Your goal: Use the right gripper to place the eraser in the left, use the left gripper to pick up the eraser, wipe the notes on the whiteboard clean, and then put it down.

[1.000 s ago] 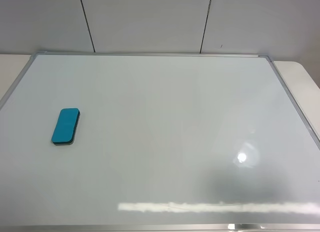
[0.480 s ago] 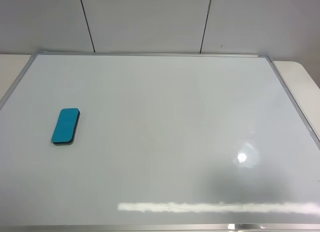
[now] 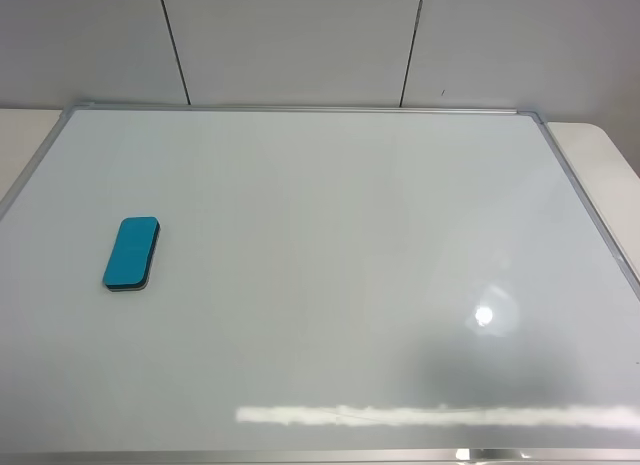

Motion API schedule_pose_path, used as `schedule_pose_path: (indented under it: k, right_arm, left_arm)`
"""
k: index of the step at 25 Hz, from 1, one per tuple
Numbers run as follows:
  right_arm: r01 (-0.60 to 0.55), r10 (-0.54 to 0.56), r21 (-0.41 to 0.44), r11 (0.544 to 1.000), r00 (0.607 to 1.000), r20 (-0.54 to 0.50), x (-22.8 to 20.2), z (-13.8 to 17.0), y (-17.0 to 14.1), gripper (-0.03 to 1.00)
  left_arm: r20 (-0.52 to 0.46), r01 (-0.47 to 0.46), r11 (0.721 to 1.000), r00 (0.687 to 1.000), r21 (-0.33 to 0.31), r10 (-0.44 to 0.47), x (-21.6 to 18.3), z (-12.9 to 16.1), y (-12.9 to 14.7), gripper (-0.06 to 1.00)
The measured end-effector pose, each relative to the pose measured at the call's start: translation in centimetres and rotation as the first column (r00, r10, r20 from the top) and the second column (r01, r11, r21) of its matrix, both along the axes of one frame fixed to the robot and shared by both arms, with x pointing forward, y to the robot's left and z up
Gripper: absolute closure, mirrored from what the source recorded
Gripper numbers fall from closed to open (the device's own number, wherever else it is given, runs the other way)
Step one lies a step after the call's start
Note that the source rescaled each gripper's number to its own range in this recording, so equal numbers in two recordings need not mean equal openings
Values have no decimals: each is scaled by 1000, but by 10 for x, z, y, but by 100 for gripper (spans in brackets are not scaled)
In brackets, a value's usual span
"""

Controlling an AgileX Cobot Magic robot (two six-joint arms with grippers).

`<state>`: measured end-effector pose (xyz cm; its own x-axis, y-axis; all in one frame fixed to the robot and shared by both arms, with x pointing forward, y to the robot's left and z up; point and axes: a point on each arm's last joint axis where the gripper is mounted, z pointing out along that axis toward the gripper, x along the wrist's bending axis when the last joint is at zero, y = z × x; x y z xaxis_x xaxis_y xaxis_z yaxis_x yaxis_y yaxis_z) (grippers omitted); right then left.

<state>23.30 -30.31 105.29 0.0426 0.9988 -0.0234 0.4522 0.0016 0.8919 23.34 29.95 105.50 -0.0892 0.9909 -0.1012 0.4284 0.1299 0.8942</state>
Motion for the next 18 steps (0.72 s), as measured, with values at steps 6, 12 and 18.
schedule_pose_path:
  k: [6, 12, 18]
  right_arm:
    - [0, 0, 0, 1000, 1000, 0, 0, 0, 0, -3]
    - [0, 0, 0, 1000, 1000, 0, 0, 0, 0, -3]
    - [0, 0, 0, 1000, 1000, 0, 0, 0, 0, -3]
  left_arm:
    - [0, 51, 999, 999, 0, -51, 0, 0, 0, -6]
    - [0, 63, 998, 998, 0, -63, 0, 0, 0, -6]
    - [0, 62, 998, 998, -2, -62, 0, 0, 0, -6]
